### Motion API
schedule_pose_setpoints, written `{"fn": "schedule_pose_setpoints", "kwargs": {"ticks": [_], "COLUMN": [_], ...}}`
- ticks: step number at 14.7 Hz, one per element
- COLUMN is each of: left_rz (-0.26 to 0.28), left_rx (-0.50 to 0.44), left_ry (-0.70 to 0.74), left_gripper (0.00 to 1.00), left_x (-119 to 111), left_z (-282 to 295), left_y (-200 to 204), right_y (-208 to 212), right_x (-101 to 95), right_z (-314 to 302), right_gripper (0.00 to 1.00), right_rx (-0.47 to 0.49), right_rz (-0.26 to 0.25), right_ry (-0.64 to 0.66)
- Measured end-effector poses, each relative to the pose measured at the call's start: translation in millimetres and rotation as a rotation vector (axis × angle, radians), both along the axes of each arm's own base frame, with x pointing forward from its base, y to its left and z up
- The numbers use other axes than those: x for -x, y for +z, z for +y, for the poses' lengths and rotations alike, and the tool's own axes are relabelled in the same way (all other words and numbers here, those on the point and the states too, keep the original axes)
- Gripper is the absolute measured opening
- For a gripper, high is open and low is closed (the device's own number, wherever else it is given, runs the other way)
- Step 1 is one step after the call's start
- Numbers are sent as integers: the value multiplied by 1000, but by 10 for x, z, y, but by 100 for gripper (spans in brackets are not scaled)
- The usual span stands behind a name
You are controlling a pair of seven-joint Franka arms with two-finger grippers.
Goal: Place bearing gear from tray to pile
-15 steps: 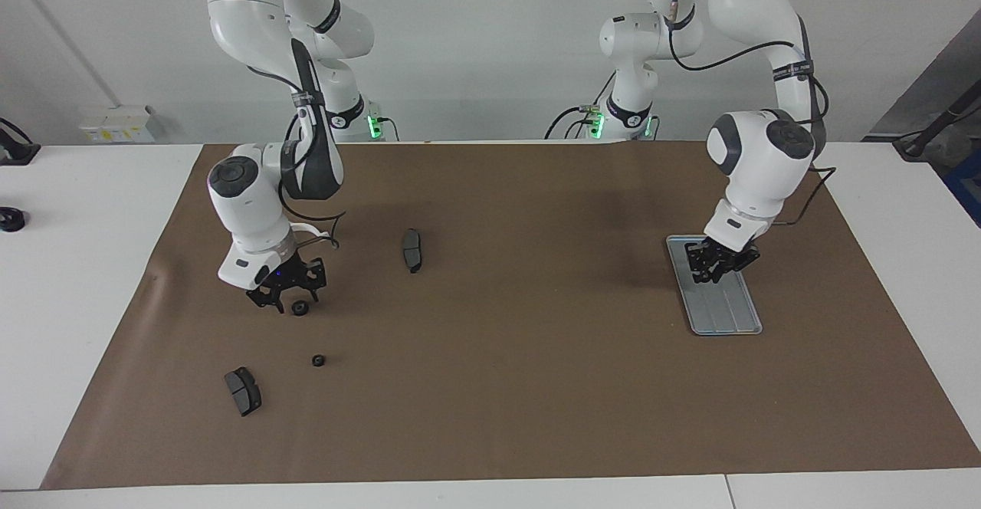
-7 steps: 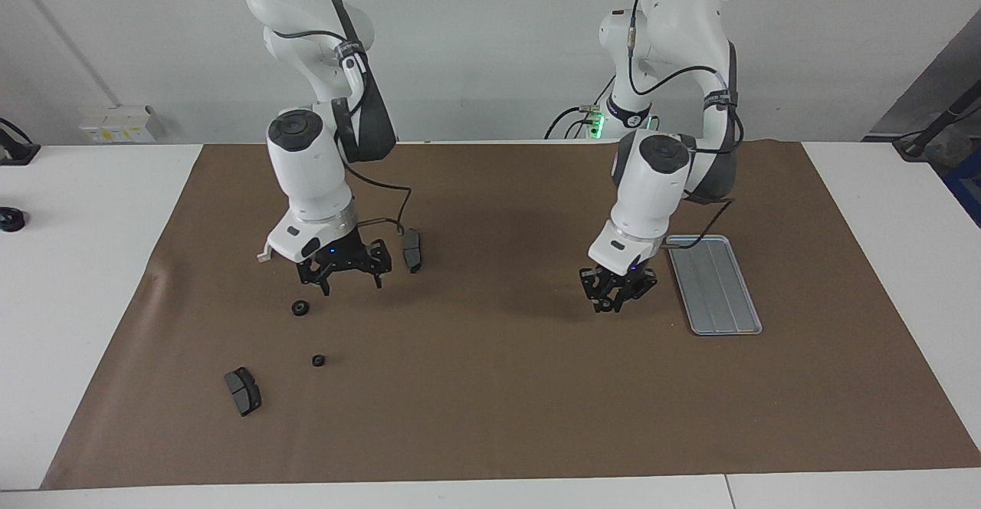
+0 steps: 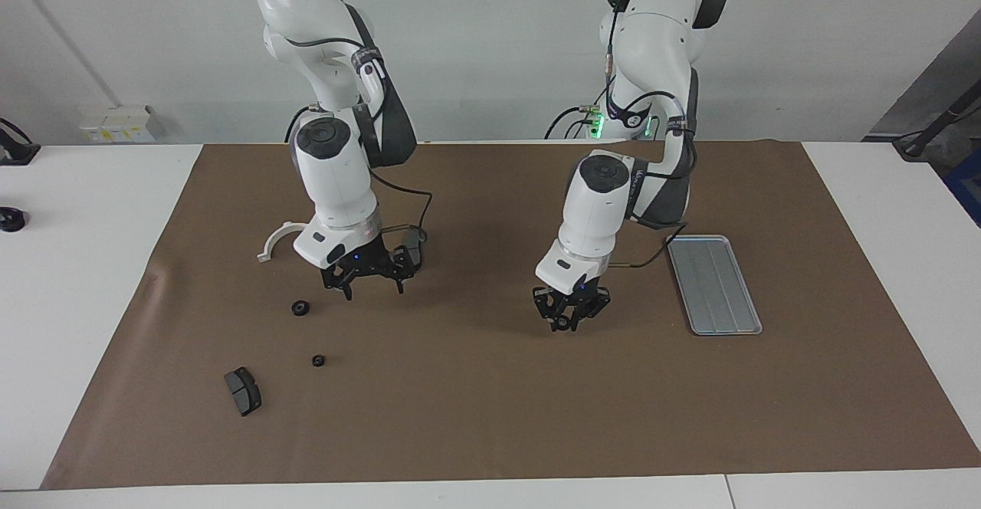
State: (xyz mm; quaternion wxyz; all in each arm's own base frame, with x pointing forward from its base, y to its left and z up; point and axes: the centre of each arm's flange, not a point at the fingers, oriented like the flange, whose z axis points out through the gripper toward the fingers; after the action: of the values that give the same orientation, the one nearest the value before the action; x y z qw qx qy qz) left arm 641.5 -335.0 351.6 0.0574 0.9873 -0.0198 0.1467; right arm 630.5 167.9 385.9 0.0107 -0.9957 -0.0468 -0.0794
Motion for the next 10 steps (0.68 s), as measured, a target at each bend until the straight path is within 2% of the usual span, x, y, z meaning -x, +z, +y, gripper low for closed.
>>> {"fn": "schedule_pose_setpoints", "kwargs": {"ticks": [3,7,10], "left_rz": [-46,-30,-57], "left_rx": [54,56,78], "left_ry": [9,-15,-23], "left_gripper": [35,35,35], "left_x": [-27,125,192], "left_z": [-84,-299,-361], "left_y": [-16,-203,-279], "right_y": [63,137,18], "right_x": [-54,-223,-315], "right_z": [56,168,278], "right_gripper": [100,100,100], "right_rx": [-7,-14,-21], "right_rz": [-8,-5,1], "right_ry": [-18,-44,-63]}}
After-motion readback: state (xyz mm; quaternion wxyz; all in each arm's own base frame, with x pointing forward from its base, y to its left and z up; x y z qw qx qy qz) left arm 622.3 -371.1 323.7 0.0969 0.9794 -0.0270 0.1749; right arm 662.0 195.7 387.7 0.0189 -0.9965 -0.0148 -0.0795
